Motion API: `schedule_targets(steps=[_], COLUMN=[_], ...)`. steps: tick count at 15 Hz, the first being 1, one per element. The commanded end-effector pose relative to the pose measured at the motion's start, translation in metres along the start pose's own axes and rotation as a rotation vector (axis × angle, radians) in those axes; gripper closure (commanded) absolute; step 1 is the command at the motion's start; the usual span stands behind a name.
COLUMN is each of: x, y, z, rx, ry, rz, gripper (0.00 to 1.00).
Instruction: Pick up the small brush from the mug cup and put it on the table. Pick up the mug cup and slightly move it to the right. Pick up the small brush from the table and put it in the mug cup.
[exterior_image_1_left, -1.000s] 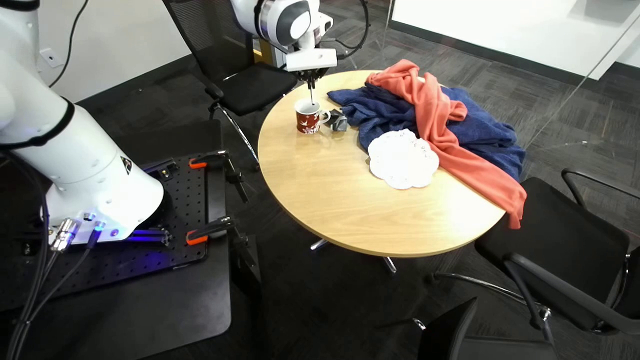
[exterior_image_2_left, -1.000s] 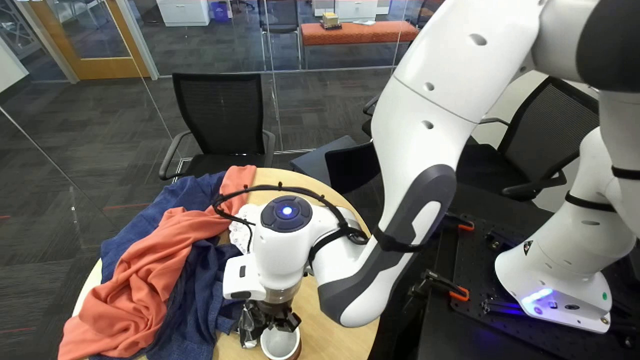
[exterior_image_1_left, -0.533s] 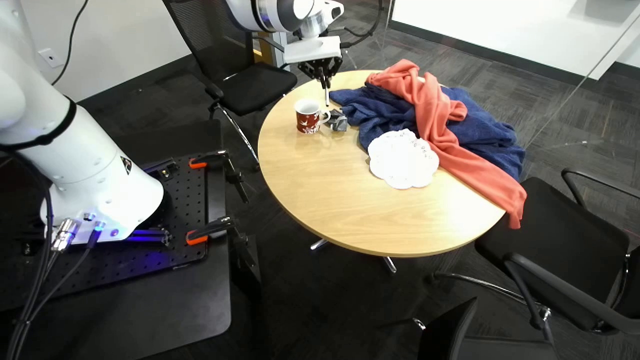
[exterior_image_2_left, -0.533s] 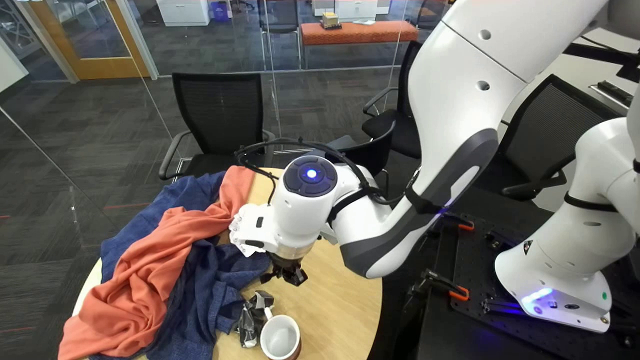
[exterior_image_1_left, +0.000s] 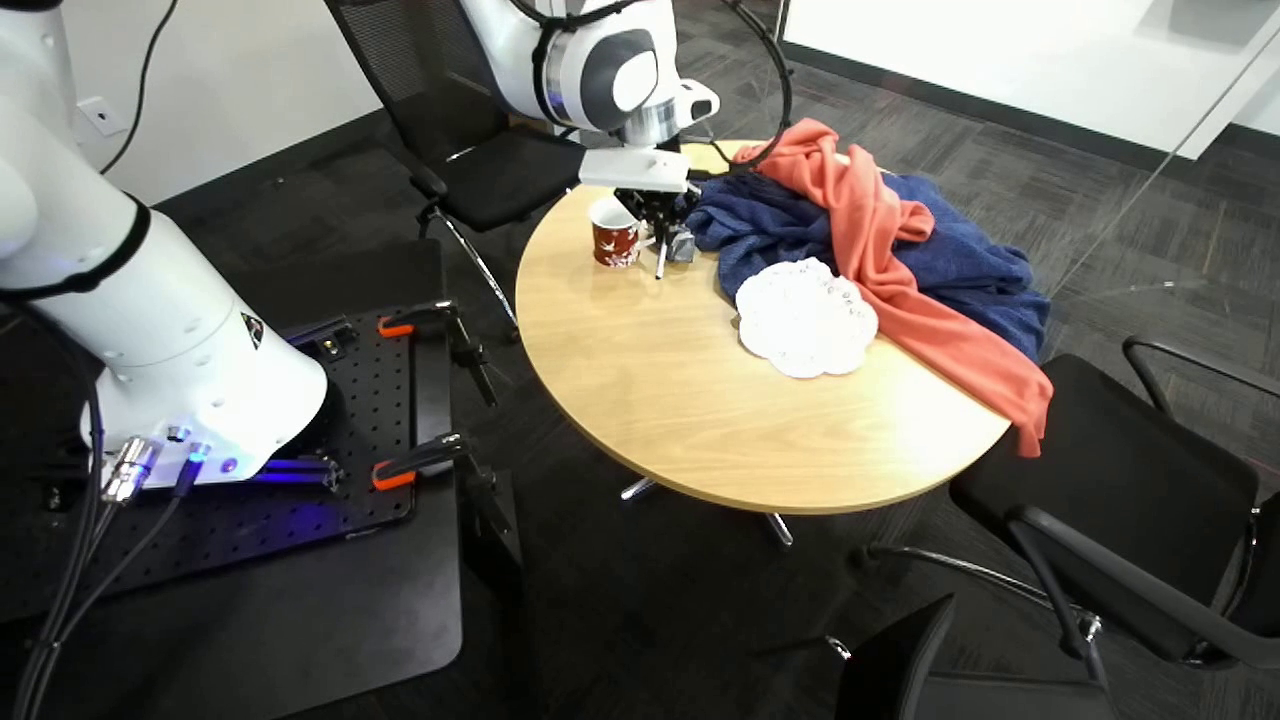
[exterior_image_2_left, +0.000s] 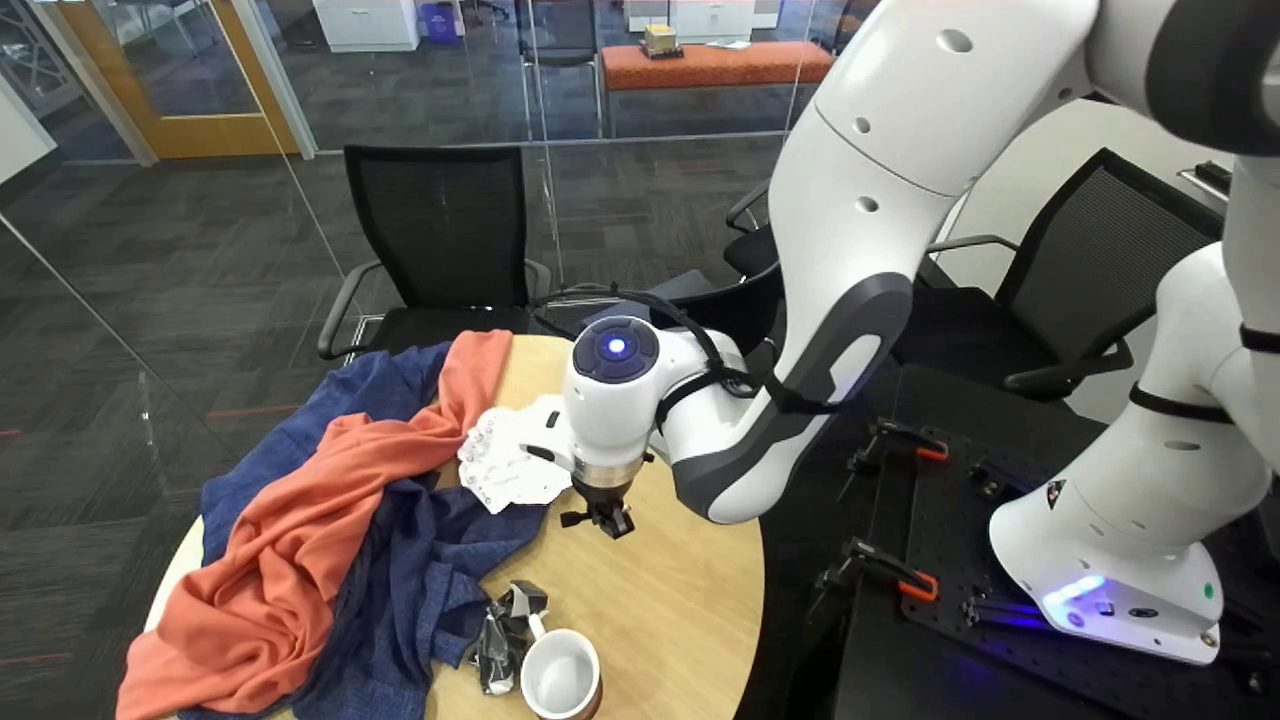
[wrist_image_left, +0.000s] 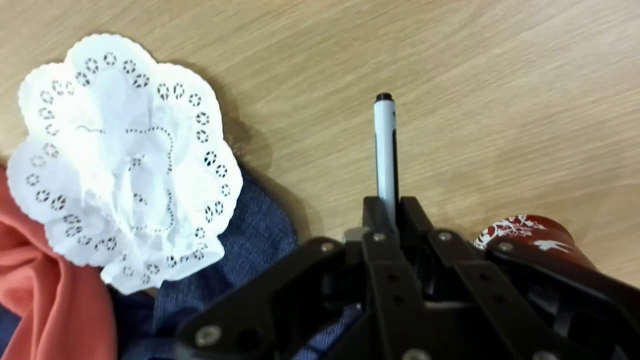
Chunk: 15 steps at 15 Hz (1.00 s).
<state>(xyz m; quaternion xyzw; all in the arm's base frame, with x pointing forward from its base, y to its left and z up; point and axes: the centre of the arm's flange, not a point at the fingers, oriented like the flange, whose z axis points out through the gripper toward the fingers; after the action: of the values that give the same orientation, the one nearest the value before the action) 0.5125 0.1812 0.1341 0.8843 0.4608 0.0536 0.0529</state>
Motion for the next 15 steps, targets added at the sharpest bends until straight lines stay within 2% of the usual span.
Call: schedule_targets(steps=[1,6,7,8,9,15], x=[0.003,0.005,0.006,0.008,0.009,0.016], y=[0.01,0.007,0.006,0.006,0.006,0.001], z=[0.039,0.077,0.081,0.084,0.086,0.075], rx=[0.058,0.112,0.115,0.117,0.117,0.099], ry=[-0.03,-0.035,-0.033,-0.031,-0.031,-0.012], rz=[0.065,0.106,0.11,0.113,0.113,0.102], gripper=[0.97,0.97,0.94,0.73,0.63,0.2])
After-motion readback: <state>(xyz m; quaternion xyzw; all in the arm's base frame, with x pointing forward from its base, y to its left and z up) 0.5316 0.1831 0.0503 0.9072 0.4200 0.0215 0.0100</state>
